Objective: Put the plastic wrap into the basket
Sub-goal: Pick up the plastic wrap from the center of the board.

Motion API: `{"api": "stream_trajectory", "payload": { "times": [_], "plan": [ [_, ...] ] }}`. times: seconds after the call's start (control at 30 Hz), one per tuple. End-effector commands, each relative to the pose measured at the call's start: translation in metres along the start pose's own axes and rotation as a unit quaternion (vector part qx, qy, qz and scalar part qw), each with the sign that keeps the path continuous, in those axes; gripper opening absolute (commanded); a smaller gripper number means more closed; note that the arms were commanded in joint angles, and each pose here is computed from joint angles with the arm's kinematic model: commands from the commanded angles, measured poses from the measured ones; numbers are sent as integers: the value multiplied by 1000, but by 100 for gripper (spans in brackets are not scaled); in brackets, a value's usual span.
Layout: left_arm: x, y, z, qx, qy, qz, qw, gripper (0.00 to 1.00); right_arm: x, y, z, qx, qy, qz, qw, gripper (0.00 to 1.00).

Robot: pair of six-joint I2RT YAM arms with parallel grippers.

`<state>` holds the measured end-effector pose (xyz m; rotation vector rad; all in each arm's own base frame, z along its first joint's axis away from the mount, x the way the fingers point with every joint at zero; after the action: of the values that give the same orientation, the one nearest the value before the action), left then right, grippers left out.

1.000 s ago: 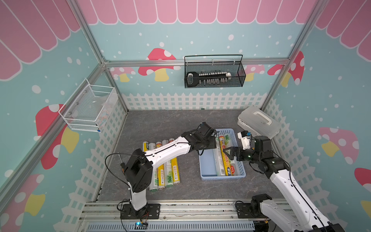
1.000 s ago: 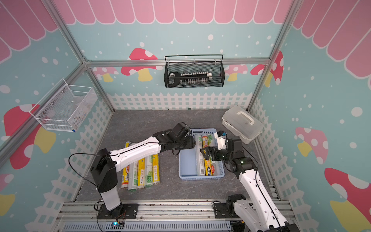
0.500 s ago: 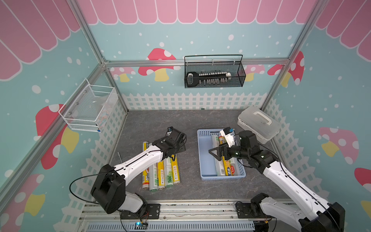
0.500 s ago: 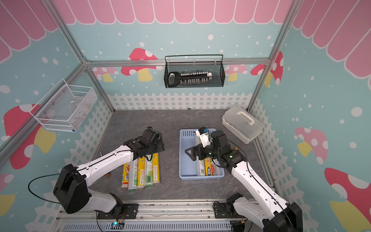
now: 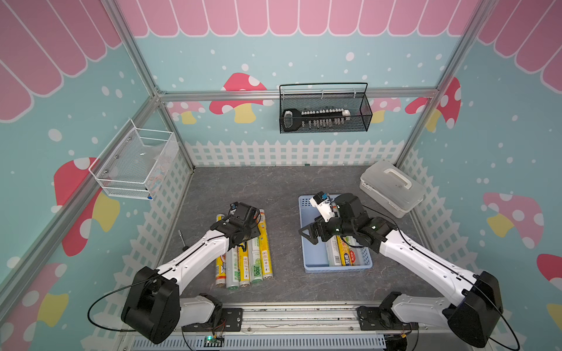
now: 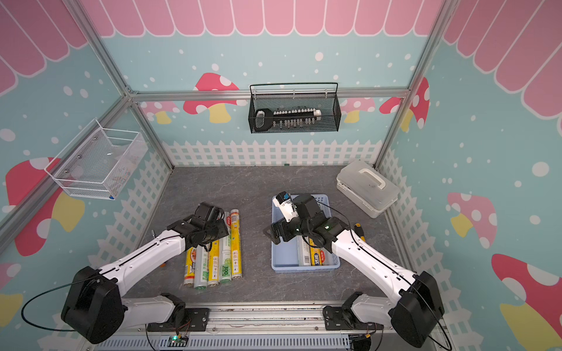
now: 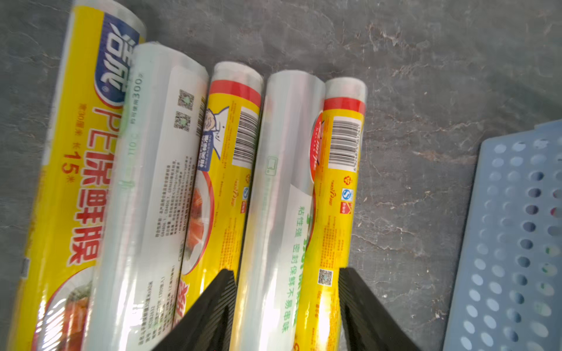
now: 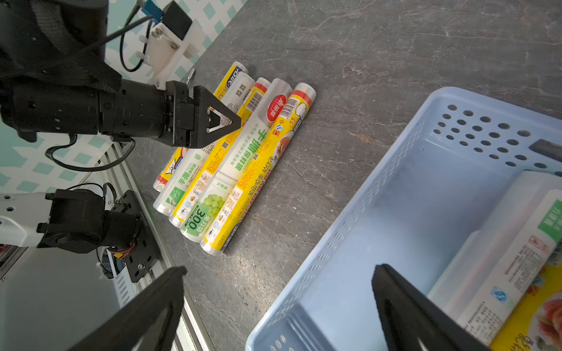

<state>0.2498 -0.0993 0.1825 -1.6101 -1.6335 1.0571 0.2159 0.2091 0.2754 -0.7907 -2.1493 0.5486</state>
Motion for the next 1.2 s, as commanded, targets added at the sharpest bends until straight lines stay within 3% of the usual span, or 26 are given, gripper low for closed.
{"api": "stream_trajectory", "payload": {
  "times": [0.0,0.6,1.17],
  "plan": [
    [0,12,9,41,17,5,999,55,11,8,-6,-2,-25,-2,1000,99],
    [-8,54,14,128,49,-15,990,48,25,43,-1,40,-38,-13,998,99],
    [-15,78,14,163,62,-23,984,60,18,48,3,43,-37,8,998,99]
  ]
}}
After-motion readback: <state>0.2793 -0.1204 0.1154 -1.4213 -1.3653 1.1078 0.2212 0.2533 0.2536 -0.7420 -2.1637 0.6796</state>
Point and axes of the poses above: each gripper's point midway between its finger pads, its own y axis out along the fingers, its own x axis along the line the jaws close on, z = x × y, the point moved 10 cm from there along -y, back along the fingers, and after that the axes turned 14 degrees about y, right-handed, at the moved point
